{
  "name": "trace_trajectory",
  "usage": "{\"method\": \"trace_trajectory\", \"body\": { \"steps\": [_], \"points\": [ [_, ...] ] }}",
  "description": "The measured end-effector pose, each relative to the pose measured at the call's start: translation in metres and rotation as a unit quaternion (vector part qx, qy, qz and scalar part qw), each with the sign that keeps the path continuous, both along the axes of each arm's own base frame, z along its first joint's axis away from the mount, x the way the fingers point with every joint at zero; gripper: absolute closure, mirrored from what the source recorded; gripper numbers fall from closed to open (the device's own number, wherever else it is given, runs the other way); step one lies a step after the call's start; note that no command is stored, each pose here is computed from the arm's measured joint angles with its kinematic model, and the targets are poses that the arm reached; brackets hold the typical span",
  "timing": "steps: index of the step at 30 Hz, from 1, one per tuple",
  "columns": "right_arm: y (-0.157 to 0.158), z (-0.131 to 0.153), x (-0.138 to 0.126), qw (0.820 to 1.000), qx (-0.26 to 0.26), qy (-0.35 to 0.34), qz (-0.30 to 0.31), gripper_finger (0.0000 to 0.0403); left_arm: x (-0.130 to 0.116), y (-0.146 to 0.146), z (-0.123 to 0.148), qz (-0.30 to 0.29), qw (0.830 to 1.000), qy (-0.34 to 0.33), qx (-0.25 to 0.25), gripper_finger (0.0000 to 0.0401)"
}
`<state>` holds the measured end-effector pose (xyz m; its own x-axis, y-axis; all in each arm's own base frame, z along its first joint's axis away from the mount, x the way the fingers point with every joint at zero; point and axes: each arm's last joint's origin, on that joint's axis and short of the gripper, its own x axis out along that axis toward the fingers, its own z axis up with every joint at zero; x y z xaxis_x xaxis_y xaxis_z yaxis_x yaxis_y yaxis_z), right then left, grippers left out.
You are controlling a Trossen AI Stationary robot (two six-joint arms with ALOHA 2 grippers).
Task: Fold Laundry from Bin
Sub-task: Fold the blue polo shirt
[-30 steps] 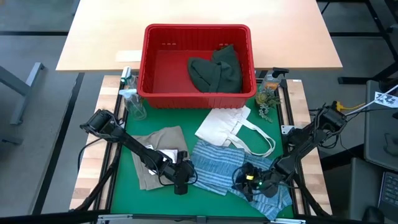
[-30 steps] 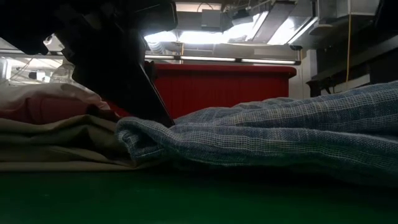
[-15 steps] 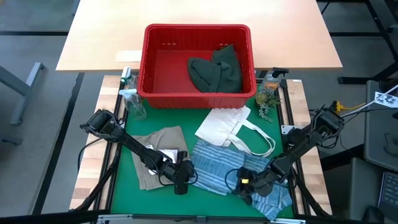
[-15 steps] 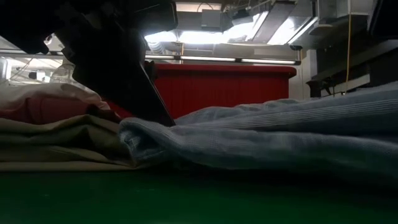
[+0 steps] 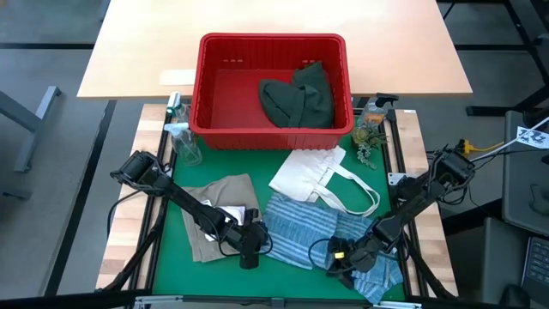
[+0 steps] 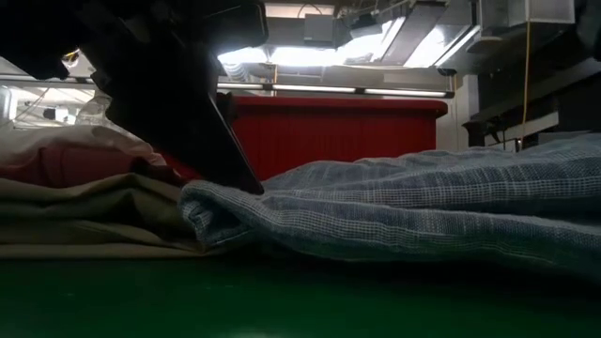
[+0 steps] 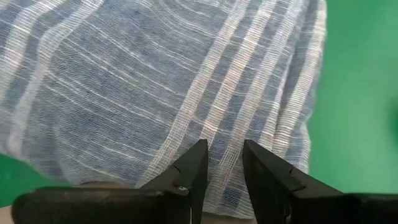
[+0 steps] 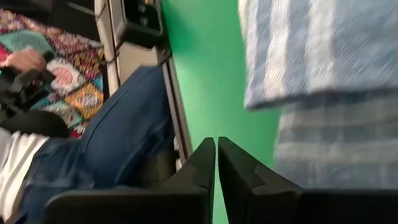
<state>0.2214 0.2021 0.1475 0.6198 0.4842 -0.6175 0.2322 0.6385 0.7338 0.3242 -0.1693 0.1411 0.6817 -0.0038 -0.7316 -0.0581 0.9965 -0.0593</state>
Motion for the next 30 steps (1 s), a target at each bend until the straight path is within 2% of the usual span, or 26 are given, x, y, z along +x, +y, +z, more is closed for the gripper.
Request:
{"method": "trace_trajectory", "body": {
  "steps": [5,9,15,22,26,30],
  "points": [
    [0.003,0.006,0.000,0.999,0.035,-0.001,0.033,0.0392,0.000,-0.002,0.004,-0.015,1.000,-0.003,-0.022,0.0304],
    [0.006,0.020,0.002,0.997,0.054,-0.016,0.047,0.0400,-0.001,-0.001,0.021,-0.019,0.999,-0.029,-0.041,0.0304],
    [0.007,0.043,0.005,0.994,0.035,-0.080,0.064,0.0396,0.000,0.008,0.051,-0.007,0.995,-0.081,-0.059,0.0304],
    [0.006,0.054,0.005,0.992,0.031,-0.107,0.064,0.0400,0.006,0.026,0.057,0.049,0.992,-0.102,-0.049,0.0304],
    [0.006,0.053,0.004,0.992,0.027,-0.106,0.066,0.0401,0.012,0.040,0.057,0.089,0.988,-0.099,-0.075,0.0298],
    [0.006,0.053,0.004,0.992,0.027,-0.107,0.066,0.0401,0.016,0.054,0.055,0.161,0.976,-0.095,-0.115,0.0276]
  ]
}}
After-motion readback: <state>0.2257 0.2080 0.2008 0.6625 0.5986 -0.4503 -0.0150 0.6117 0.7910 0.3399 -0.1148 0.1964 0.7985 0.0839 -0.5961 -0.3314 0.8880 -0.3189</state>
